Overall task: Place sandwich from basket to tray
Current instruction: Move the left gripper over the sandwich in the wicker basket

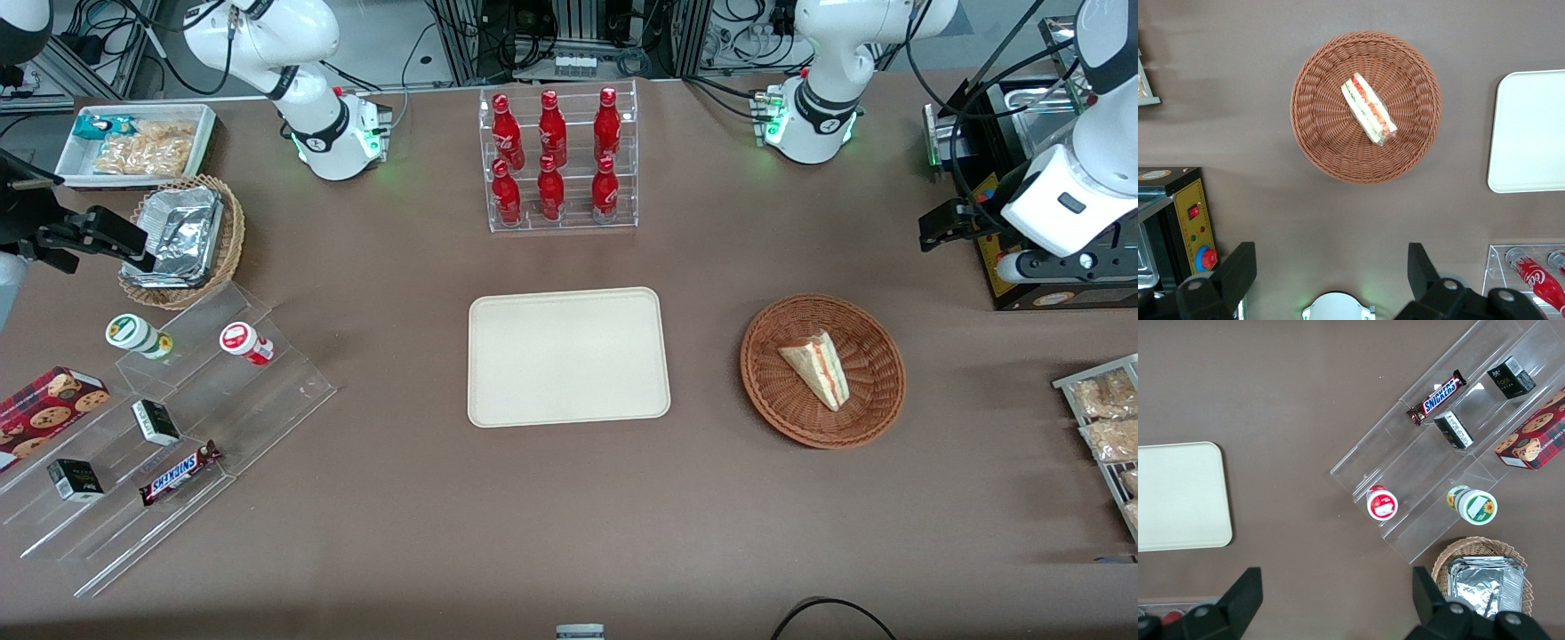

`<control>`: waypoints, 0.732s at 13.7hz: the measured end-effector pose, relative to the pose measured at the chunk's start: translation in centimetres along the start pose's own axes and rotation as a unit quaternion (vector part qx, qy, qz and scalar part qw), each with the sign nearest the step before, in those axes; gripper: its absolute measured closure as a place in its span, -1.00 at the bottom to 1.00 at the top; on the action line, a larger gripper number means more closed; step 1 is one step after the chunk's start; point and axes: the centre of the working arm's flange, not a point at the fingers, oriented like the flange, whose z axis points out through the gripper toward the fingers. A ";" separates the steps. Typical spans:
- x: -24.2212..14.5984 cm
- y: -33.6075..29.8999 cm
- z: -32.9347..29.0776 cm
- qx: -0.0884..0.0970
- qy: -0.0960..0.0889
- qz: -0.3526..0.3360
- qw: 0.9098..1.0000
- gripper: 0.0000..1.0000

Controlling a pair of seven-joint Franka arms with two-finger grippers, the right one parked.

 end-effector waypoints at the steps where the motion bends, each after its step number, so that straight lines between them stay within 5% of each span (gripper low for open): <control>1: 0.0 0.1 0.0 -0.003 0.000 0.001 1.000 -1.00; 4: 0.4 0.4 0.9 -0.015 -0.012 0.002 1.000 -1.00; 7: 2.3 0.5 5.2 -0.013 -0.050 0.003 0.999 -1.00; 10: 4.7 0.8 10.6 -0.014 -0.057 0.002 0.998 -1.00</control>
